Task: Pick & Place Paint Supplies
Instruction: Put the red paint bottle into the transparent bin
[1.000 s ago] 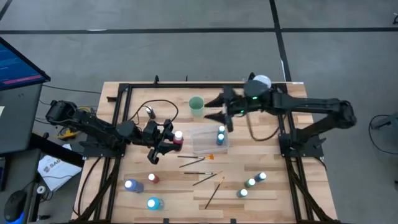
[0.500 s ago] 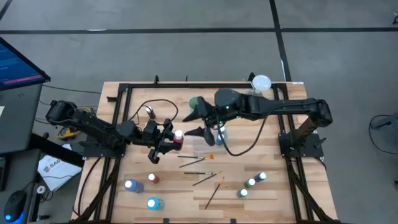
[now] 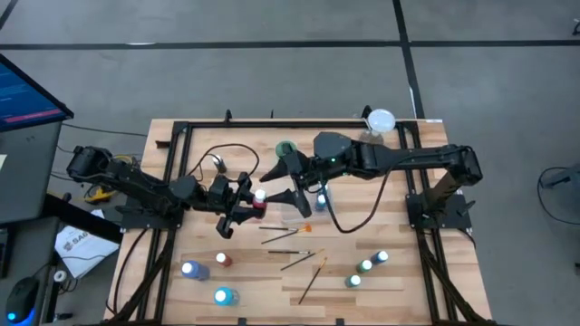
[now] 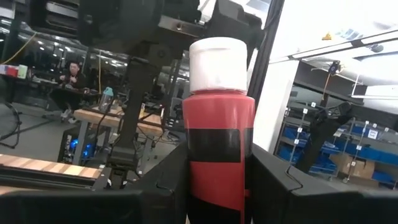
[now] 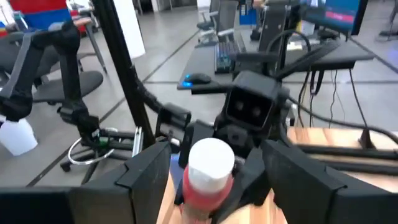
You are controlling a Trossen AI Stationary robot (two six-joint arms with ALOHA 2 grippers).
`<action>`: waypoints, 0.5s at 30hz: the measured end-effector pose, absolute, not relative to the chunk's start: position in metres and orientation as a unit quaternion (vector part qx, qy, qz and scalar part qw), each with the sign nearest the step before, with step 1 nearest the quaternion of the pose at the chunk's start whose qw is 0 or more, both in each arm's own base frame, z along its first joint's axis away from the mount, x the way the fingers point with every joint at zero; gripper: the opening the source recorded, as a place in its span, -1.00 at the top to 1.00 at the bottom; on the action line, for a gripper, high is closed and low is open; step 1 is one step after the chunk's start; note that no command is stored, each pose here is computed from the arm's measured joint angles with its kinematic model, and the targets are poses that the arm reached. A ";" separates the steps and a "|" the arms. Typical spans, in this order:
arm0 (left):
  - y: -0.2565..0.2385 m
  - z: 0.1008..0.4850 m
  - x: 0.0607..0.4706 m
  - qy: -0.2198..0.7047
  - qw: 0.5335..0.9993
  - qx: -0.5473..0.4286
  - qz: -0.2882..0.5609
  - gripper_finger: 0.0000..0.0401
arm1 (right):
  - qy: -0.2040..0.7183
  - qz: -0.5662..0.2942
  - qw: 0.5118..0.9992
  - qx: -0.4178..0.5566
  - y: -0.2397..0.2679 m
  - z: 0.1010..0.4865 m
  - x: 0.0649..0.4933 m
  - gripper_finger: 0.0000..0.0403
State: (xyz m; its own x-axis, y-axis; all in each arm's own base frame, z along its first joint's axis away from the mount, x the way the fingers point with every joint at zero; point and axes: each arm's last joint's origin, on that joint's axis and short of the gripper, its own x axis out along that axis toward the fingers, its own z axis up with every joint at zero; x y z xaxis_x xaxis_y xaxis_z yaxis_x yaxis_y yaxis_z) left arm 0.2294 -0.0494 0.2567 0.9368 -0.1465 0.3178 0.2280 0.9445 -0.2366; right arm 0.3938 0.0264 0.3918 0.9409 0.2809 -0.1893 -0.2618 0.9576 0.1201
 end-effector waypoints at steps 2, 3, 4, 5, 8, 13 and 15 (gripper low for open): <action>-0.049 0.257 0.229 -0.150 0.975 -0.131 -0.093 0.43 | 0.105 0.138 0.984 0.048 0.027 0.385 0.400 -0.24; -0.049 0.257 0.229 -0.151 0.976 -0.130 -0.092 0.43 | 0.118 0.137 0.982 0.050 0.027 0.378 0.403 -0.24; -0.049 0.257 0.229 -0.151 0.976 -0.130 -0.090 0.43 | 0.111 0.139 0.983 0.050 0.028 0.375 0.408 -0.24; -0.049 0.257 0.230 -0.151 0.976 -0.130 -0.090 0.43 | 0.107 0.139 0.983 0.053 0.029 0.373 0.412 -0.24; -0.049 0.257 0.230 -0.150 0.976 -0.130 -0.090 0.43 | 0.116 0.139 0.981 0.062 0.031 0.370 0.413 -0.24; -0.049 0.256 0.230 -0.150 0.976 -0.128 -0.088 0.43 | 0.102 0.140 0.983 0.059 0.031 0.372 0.413 -0.21; -0.049 0.256 0.230 -0.150 0.976 -0.128 -0.088 0.43 | 0.097 0.135 0.984 0.060 0.030 0.376 0.412 -0.15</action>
